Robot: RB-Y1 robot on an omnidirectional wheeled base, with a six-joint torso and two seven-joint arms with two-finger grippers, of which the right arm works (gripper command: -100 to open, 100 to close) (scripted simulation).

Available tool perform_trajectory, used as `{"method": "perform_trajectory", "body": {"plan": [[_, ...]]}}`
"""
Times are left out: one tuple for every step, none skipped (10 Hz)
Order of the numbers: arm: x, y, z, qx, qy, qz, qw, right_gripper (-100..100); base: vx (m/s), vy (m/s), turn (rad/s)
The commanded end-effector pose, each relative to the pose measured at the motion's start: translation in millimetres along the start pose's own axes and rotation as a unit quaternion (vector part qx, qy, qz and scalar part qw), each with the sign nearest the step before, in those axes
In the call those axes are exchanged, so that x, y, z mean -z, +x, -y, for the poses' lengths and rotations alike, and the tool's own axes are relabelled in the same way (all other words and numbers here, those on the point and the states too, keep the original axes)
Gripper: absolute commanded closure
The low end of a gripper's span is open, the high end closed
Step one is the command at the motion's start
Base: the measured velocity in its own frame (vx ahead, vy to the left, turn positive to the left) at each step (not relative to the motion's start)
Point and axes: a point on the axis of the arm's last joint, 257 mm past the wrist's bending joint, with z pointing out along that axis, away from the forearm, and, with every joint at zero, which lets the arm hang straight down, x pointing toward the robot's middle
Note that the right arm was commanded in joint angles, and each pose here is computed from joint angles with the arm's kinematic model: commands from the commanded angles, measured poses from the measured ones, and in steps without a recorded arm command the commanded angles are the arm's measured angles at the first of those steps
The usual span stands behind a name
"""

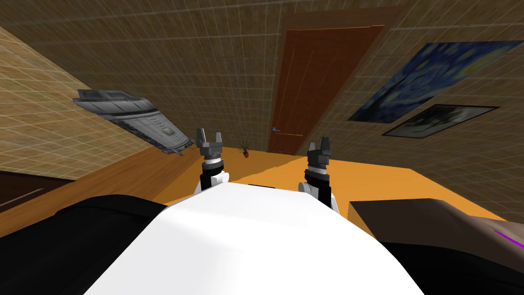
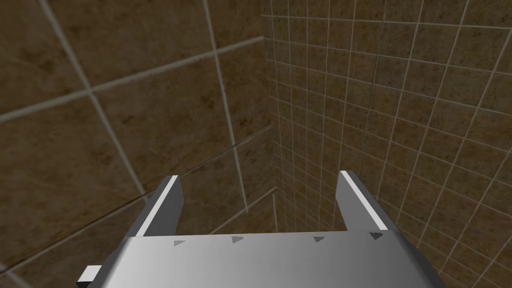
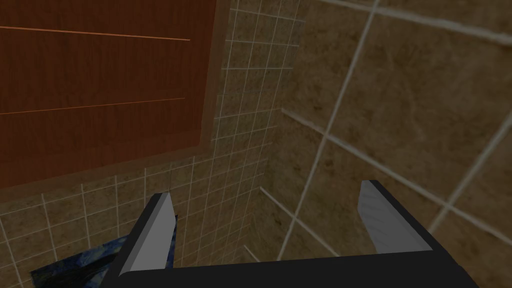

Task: Pull the door open

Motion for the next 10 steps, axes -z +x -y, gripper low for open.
{"method": "perform_trajectory", "body": {"plan": [[0.9, 2.2, 9.1, 0.000, 0.005, -0.004, 1.0000, -100, 0.059, 0.000, -0.005], [1.6, 3.9, 16.3, 0.000, 0.009, -0.006, 0.9999, -100, 0.120, -0.007, -0.008], [2.1, 4.8, 20.0, -0.001, 0.012, -0.008, 0.9999, -100, 0.123, 0.009, 0.001], [2.9, 6.4, 27.3, -0.001, 0.016, -0.010, 0.9998, -100, 0.111, 0.028, -0.005], [3.5, 7.5, 32.3, -0.001, 0.019, -0.012, 0.9997, -100, 0.098, 0.033, -0.005], [4.9, 9.7, 42.8, -0.002, 0.025, -0.015, 0.9996, -100, 0.113, 0.025, -0.008], [5.6, 10.8, 48.0, -0.002, 0.028, -0.017, 0.9994, -100, 0.108, 0.005, -0.005], [6.4, 11.9, 53.2, -0.002, 0.031, -0.019, 0.9993, -100, 0.109, 0.001, -0.001], [7.4, 13.2, 59.4, -0.002, 0.035, -0.021, 0.9992, -100, 0.101, 0.010, -0.003], [8.4, 14.4, 65.9, -0.003, 0.039, -0.022, 0.9990, -100, 0.081, 0.024, -0.004]]}}
